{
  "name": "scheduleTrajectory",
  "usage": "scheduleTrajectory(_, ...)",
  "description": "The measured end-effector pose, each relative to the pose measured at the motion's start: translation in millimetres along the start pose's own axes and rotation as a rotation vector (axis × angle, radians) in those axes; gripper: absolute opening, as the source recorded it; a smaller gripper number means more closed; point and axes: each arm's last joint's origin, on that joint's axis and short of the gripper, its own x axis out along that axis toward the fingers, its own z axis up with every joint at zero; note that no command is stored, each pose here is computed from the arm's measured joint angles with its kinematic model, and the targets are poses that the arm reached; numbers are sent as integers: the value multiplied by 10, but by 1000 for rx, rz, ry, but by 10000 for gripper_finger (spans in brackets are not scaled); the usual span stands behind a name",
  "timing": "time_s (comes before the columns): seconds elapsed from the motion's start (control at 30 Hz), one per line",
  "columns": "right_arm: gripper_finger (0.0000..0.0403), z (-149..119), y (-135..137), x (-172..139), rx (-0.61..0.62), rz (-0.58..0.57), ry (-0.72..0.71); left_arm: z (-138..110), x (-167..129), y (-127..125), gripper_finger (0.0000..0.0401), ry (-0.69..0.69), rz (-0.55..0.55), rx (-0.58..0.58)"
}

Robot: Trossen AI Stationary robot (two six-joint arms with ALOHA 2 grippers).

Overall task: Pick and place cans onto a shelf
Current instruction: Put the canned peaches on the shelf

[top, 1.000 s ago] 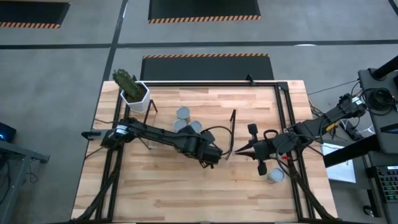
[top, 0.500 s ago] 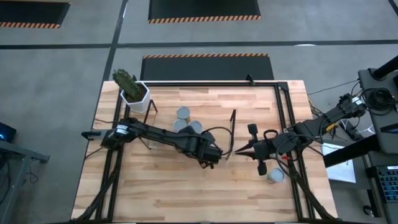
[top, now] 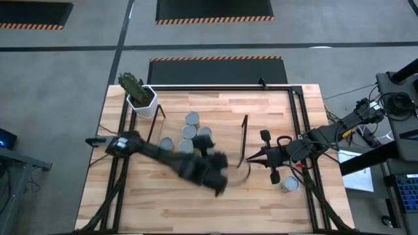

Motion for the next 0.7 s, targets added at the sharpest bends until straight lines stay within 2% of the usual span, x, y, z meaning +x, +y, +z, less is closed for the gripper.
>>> scheduleTrajectory(0.07,13,-6,7,19,6,1,6,-65,-197,-123,318,-70,37,112)
scheduleTrajectory(0.2,13,12,26,86,19,-2,-15,-222,-505,-288,294,-141,21,272)
scheduleTrajectory(0.27,13,31,36,123,14,-5,-36,-309,-608,-401,277,-168,-7,373)
scheduleTrajectory(0.37,13,51,47,164,18,-9,-58,-414,-680,-569,248,-209,-109,480)
scheduleTrajectory(0.53,13,102,43,204,42,-51,-67,-569,-626,-634,187,-313,-298,542)
scheduleTrajectory(0.6,13,134,35,224,59,-87,-61,-653,-558,-603,158,-384,-357,536)
scheduleTrajectory(0.7,13,177,40,269,67,-103,-57,-772,-507,-456,113,-518,-383,480)
